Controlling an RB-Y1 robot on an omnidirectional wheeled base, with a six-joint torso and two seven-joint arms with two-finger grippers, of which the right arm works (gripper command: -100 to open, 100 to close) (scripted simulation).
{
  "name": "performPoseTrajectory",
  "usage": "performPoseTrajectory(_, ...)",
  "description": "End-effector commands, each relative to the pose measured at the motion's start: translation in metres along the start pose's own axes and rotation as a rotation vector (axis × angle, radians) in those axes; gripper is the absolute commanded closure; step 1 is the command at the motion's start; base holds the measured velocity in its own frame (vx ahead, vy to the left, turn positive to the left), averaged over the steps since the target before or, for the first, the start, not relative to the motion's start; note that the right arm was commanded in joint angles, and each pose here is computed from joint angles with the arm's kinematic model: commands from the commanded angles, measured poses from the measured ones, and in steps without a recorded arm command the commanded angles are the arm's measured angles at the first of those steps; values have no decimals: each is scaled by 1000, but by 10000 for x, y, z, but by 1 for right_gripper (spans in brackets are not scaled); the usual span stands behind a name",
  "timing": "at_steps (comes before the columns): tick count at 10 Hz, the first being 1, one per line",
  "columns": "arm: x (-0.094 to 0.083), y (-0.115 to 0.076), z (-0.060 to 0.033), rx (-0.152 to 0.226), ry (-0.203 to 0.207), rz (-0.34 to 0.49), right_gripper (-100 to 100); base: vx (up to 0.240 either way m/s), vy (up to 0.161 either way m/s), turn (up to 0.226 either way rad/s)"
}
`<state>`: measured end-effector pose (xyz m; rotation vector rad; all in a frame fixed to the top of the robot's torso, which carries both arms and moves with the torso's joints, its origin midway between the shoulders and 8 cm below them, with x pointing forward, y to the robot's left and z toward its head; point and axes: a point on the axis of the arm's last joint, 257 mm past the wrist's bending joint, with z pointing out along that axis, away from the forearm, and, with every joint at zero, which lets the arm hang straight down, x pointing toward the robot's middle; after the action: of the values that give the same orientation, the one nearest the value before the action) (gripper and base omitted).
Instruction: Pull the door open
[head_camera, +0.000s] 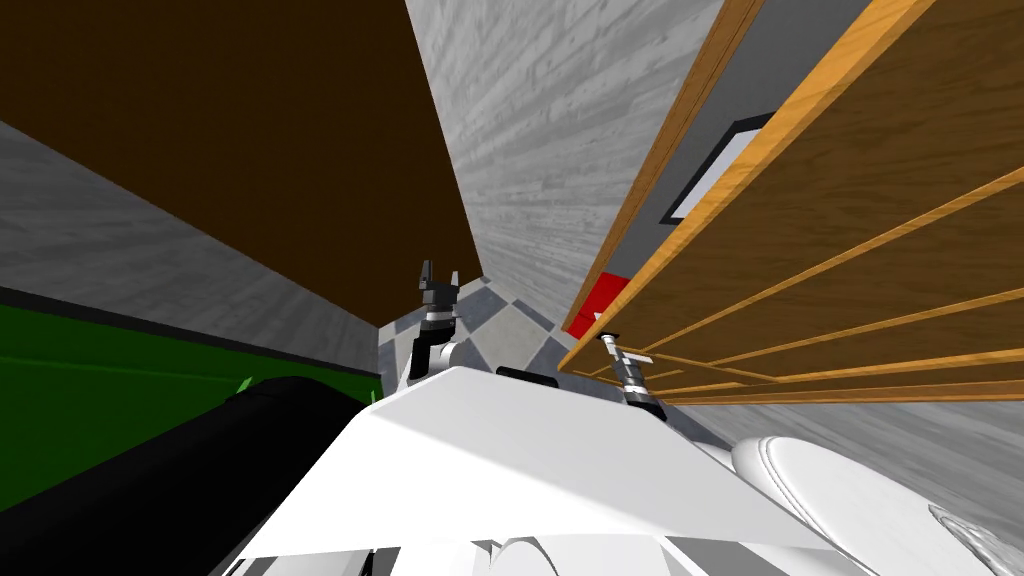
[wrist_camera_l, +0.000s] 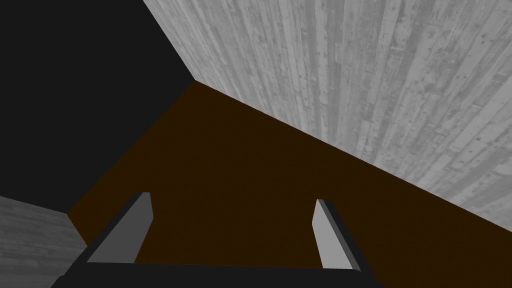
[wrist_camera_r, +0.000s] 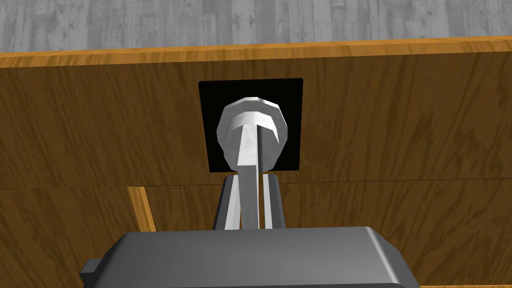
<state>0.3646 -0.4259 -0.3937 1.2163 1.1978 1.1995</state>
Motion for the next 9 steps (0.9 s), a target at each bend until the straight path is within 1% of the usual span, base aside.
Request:
performPoseTrajectory(1, -39, 11, -88, 0, 14, -1, 100, -208, -43, 113)
performPoseTrajectory(2, -8, 0, -56, 1, 10, 0, 100, -86, -15, 23)
performPoseTrajectory(3, -17, -21, -158, 5, 21, 1, 100, -139, -56, 154)
performPoseTrajectory(4, -33, -19, -210, 4, 26, 1, 100, -182, -83, 208)
performPoseTrajectory(5, -41, -18, -239, 4, 29, 0, 100, -183, -68, 123)
performPoseTrajectory(9, -107, 0, -486, 1, 56, -1, 100, -207, -78, 170)
